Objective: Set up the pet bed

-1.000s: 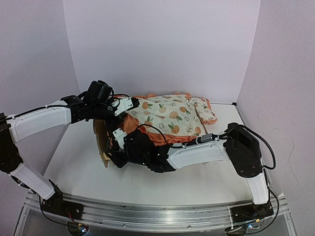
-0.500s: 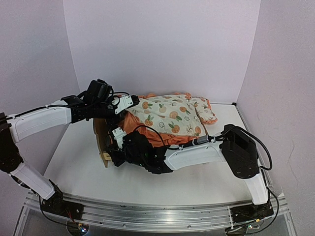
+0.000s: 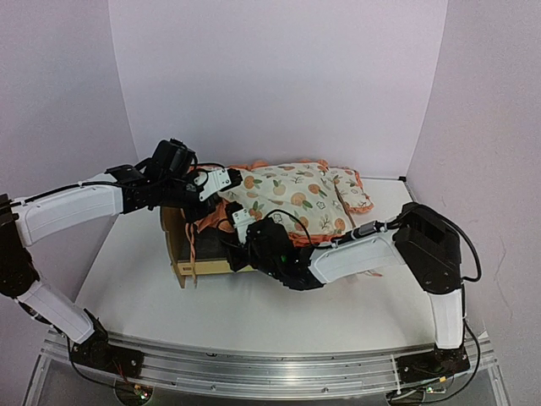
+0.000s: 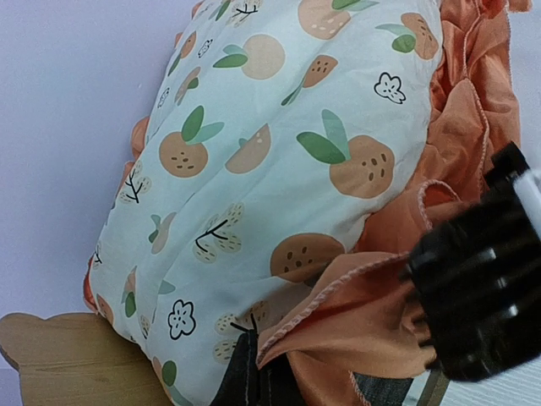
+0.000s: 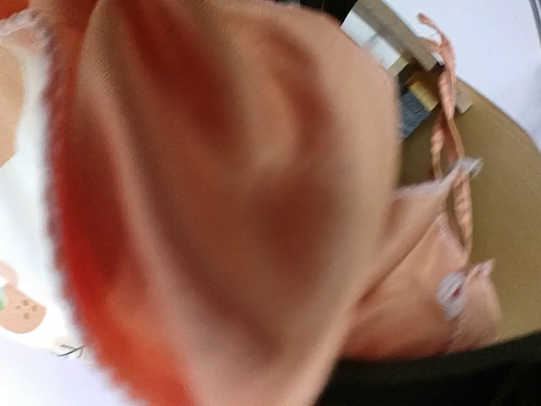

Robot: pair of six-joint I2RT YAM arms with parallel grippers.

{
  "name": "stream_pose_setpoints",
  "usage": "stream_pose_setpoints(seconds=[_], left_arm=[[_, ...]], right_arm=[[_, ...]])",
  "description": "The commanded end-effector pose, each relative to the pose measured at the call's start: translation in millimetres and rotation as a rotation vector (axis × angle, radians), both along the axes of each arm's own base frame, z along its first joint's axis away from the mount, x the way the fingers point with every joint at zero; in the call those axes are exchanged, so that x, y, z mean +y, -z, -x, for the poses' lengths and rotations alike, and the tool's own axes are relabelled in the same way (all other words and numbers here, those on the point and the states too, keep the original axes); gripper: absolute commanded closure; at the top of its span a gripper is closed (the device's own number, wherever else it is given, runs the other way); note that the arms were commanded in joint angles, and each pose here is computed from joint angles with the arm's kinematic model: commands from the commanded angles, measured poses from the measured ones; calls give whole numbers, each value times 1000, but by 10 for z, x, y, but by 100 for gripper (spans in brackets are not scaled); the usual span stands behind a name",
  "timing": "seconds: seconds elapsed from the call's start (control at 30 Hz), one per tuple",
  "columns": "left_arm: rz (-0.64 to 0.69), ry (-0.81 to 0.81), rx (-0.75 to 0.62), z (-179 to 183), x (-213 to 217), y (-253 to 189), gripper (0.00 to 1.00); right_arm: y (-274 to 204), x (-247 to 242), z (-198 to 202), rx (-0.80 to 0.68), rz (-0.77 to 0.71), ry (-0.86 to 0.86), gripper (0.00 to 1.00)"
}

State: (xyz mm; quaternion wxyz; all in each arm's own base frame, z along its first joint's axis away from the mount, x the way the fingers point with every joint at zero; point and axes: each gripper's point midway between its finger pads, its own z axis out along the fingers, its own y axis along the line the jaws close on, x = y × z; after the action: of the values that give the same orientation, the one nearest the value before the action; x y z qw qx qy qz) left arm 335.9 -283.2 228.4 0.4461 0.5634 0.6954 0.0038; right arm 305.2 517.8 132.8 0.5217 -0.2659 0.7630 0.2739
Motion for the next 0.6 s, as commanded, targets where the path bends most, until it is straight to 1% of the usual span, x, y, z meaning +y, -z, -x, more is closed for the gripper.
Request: stream_pose_setpoints(seconds=[0.0,0.2,0.3,0.43,0.57], left_arm=[[74,-14,13,-6,-71,-159,100],[108,-38,36,-18,-93,-196,100],[113,-45,41,-18,-84,-193,100],[118,-50,39,-35,-77,-203,100],[122,-53,35,-51,-74,-216,100]], right_arm=[[-484,133,35,-78,-122,-18,79],[-364,460,134,18,-225,-123,74],[-235,523,119,58,-247,-119,72],[-151,699,187,108,-279,-187,70],[2,727,202,153,-280,-189,70]])
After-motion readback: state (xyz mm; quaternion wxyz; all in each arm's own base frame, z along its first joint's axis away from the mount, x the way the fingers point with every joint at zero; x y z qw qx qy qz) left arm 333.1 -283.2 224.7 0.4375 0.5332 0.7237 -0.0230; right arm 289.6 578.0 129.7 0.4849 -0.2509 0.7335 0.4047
